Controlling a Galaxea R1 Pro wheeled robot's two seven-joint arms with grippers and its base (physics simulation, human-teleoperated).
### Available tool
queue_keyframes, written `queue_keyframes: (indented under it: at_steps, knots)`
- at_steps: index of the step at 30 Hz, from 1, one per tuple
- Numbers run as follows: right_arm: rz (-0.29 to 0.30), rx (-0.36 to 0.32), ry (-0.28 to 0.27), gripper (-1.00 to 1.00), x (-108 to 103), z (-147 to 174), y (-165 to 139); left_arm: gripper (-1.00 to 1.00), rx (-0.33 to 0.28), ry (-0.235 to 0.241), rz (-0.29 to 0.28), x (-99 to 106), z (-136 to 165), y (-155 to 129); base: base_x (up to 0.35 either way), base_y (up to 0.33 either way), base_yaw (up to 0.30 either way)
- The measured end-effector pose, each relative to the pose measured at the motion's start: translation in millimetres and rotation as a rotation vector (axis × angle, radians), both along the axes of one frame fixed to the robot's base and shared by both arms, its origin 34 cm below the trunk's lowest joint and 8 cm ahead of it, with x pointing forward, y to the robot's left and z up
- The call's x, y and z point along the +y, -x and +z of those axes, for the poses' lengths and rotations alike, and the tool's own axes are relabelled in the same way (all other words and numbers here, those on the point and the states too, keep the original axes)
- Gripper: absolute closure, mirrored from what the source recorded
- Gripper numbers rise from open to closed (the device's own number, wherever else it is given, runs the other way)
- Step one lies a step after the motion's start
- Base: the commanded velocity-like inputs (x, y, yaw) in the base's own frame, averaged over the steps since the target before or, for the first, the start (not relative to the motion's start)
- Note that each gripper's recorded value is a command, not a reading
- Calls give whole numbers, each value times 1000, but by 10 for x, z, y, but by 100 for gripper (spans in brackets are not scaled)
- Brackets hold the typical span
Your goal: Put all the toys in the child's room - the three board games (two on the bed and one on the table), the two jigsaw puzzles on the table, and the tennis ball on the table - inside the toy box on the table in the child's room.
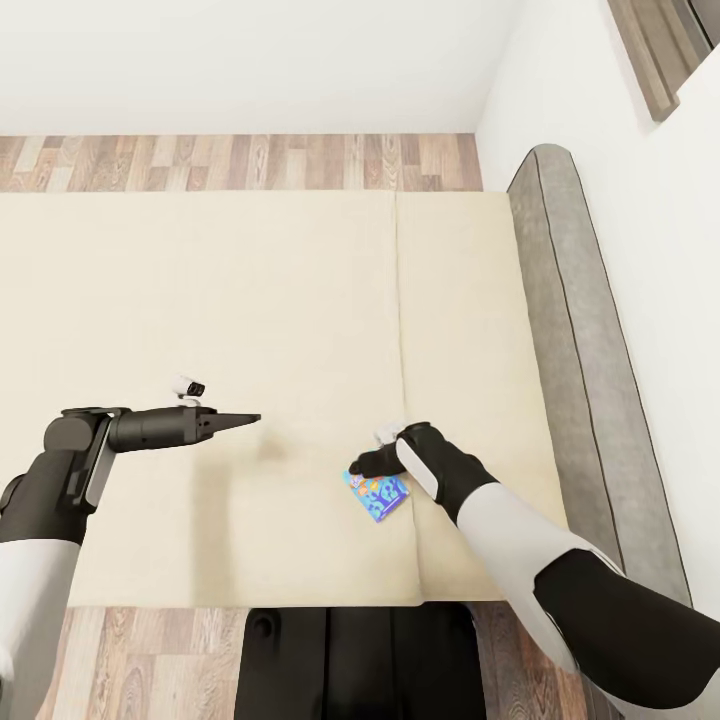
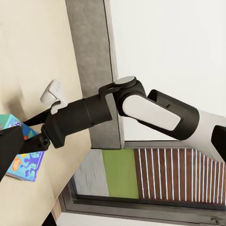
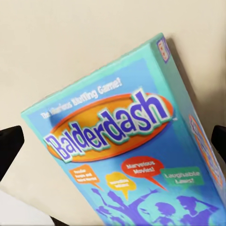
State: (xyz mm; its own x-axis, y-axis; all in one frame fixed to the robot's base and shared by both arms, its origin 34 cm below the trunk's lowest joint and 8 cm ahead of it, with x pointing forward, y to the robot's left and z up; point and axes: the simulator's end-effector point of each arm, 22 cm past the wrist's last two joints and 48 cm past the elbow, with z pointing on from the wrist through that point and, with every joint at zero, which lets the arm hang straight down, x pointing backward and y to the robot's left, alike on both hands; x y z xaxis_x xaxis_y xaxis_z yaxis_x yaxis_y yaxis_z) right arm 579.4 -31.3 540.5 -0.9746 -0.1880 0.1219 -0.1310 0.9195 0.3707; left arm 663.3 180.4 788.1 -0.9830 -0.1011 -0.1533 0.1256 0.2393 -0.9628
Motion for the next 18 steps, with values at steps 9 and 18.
queue_keyframes:
  at_steps: [9,18]
  knots:
    - [3,13,7,-100,-24,-25,62,-100,0,-1,0,4,1,-2,0,0,0]
    - [5,25,14,-100,-50,-50,121,-100,1,0,0,-1,0,-1,0,0,0]
